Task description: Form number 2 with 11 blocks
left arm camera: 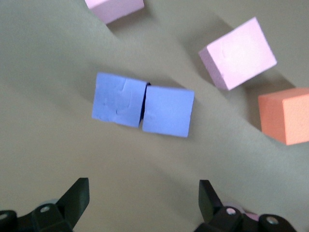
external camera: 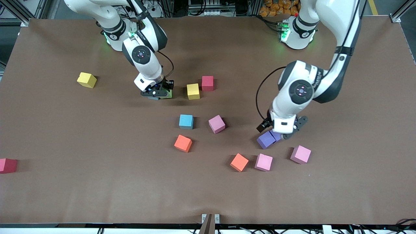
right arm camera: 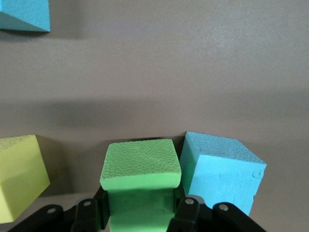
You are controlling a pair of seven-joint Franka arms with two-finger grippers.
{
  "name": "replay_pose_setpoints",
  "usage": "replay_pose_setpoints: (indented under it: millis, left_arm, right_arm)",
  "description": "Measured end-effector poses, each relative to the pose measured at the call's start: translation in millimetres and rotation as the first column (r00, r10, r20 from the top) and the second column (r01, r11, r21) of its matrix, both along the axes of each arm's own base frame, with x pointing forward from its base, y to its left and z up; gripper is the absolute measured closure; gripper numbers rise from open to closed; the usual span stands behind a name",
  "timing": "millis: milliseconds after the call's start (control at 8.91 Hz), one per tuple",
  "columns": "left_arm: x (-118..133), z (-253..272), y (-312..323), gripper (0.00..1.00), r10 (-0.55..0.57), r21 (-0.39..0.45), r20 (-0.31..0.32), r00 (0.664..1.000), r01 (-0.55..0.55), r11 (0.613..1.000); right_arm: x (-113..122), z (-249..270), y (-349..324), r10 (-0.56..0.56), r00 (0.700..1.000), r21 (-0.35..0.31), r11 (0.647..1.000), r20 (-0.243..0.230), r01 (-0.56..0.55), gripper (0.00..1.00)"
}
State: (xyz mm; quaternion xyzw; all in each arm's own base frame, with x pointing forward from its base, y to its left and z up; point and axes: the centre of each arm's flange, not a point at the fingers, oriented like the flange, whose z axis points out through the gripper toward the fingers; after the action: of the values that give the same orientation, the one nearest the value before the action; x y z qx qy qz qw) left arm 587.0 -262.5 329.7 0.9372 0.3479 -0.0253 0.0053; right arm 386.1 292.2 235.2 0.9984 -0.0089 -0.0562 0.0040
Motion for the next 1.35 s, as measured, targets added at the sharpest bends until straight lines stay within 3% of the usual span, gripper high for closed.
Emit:
replay_pose_setpoints:
  millis: [337, 1347]
  left_arm:
    - [3.1, -1.6, -2.3, 0.0, -0.001, -0.003, 0.001, 1.0, 0.001, 1.0]
    - [1.6, -4.2, -5.6, 0.0, -0.007, -0.002, -0.003, 1.0, 0.007, 1.0]
  right_arm:
    - [-2.0, 0.5, 8.7, -0.021, 1.0, -0.011, 1.0, -0.013, 0.021, 0.48]
    - [-44.3, -11.1, 63.1, -0.136, 0.99, -0.031, 0.99, -0.026, 0.135, 0.48]
